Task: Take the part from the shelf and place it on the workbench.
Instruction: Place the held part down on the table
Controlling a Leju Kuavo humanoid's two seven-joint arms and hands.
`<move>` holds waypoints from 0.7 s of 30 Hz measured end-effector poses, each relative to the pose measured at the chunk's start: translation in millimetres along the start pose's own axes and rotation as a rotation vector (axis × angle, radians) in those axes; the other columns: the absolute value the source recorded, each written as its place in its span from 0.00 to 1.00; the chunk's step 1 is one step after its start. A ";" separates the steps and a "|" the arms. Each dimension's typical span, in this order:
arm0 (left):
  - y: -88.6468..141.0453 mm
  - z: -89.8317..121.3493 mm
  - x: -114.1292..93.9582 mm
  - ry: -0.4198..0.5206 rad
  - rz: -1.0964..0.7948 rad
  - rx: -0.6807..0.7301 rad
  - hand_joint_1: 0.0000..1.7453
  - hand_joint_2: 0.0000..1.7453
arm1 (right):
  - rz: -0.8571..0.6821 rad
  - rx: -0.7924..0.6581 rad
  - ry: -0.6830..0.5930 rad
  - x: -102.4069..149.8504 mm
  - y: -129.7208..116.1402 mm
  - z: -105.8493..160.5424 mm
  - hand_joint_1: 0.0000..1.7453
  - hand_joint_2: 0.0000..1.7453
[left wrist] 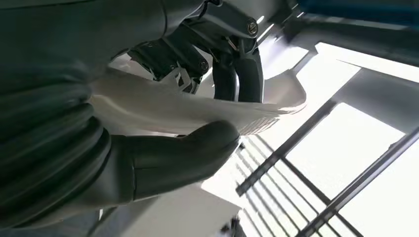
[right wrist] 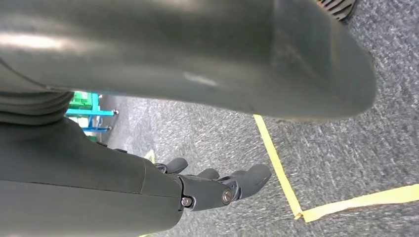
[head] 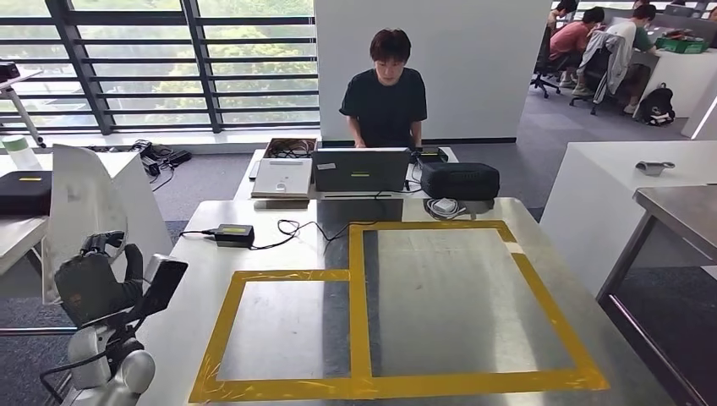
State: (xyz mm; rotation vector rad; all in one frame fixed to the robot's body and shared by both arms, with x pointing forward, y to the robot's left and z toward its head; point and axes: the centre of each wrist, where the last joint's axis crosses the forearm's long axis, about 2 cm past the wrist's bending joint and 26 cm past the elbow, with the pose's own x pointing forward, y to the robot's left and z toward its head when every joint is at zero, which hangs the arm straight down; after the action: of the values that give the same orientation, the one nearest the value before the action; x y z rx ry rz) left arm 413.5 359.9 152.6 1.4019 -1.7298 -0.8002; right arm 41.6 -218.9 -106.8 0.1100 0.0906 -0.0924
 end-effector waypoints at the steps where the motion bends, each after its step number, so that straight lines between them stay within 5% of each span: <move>1: 0.7 -2.3 -1.3 -0.051 -0.063 -0.029 1.00 1.00 | 0.001 0.000 -0.001 0.5 0.3 0.1 0.00 0.00; 6: -5.6 3.2 -5.3 -0.005 -0.126 -0.125 1.00 1.00 | 0.007 0.001 0.000 0.6 1.4 0.2 0.00 0.00; 14: -20.4 23.5 0.8 -0.184 -0.299 -0.244 1.00 1.00 | 0.031 0.005 0.001 0.3 0.8 0.1 0.00 0.00; 21: -37.0 41.3 29.8 -0.315 -0.252 -0.294 1.00 1.00 | 0.042 0.004 0.000 1.2 0.4 0.2 0.00 0.00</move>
State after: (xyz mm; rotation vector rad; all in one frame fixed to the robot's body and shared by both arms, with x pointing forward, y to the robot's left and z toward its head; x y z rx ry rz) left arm 393.5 323.6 105.2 1.3582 -1.5933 -1.4174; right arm 42.8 -218.7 -106.7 0.1161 0.0881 -0.0509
